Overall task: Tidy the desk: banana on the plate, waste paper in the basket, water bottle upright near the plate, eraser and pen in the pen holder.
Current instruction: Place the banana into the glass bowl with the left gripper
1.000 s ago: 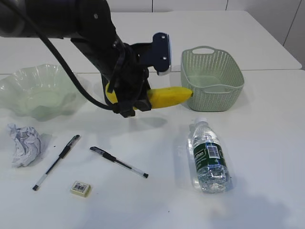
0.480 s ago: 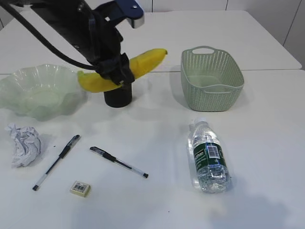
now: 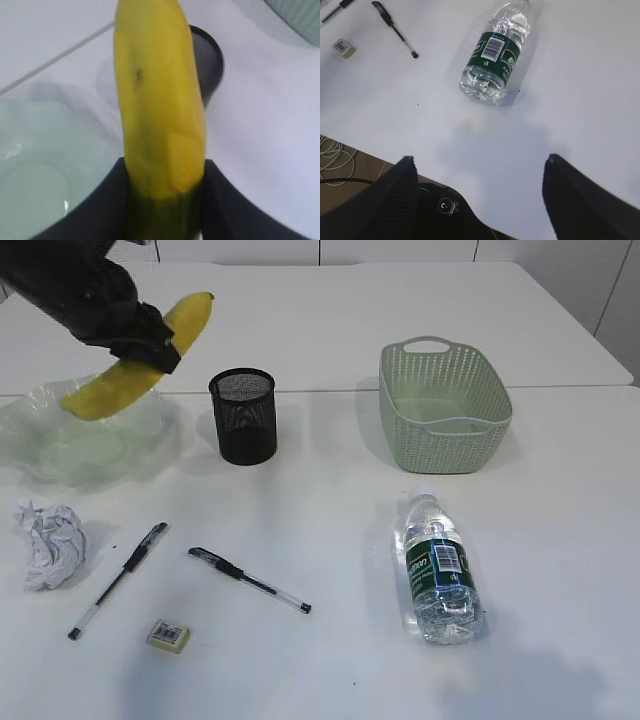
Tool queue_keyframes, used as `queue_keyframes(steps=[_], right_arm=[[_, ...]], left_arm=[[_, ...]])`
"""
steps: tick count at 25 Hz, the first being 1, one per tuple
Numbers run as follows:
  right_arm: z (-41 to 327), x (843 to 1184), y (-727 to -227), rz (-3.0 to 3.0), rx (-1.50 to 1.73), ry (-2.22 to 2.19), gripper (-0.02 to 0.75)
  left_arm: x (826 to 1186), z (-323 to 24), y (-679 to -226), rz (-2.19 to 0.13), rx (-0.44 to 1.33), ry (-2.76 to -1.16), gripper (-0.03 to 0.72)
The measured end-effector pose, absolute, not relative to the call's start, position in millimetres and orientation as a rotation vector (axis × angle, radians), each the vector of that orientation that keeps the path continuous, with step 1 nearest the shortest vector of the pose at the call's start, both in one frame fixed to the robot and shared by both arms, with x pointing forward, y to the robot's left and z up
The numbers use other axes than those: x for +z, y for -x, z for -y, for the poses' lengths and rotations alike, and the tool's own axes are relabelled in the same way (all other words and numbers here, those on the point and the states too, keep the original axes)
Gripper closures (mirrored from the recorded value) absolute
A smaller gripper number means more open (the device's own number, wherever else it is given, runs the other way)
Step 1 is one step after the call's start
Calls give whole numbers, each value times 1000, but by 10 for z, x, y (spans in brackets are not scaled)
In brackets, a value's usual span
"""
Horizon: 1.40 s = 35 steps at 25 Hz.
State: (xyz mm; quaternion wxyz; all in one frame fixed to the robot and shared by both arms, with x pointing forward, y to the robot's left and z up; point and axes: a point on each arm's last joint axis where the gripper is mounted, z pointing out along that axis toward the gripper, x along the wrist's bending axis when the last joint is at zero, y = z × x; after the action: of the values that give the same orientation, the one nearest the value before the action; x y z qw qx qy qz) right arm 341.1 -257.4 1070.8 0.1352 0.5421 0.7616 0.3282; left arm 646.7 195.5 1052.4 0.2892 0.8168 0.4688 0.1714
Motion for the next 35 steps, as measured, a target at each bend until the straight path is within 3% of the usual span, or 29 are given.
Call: queue_keyframes(steps=[5, 12, 20, 35], right_arm=[[2574, 10708, -3411, -2207, 951, -1570, 164], [2574, 10708, -3411, -2207, 951, -1570, 164], [2570, 10711, -3411, -2205, 959, -1573, 164], [2559, 10722, -3418, -2193, 987, -1577, 164]], left_arm=[[10590, -2293, -6617, -1394, 543, -1973, 445], [10631, -2619, -6733, -1462, 660, -1836, 445], [10337, -2848, -6919, -1520, 730, -1811, 447], [9770, -2878, -7188, -1569, 719, -1839, 447]])
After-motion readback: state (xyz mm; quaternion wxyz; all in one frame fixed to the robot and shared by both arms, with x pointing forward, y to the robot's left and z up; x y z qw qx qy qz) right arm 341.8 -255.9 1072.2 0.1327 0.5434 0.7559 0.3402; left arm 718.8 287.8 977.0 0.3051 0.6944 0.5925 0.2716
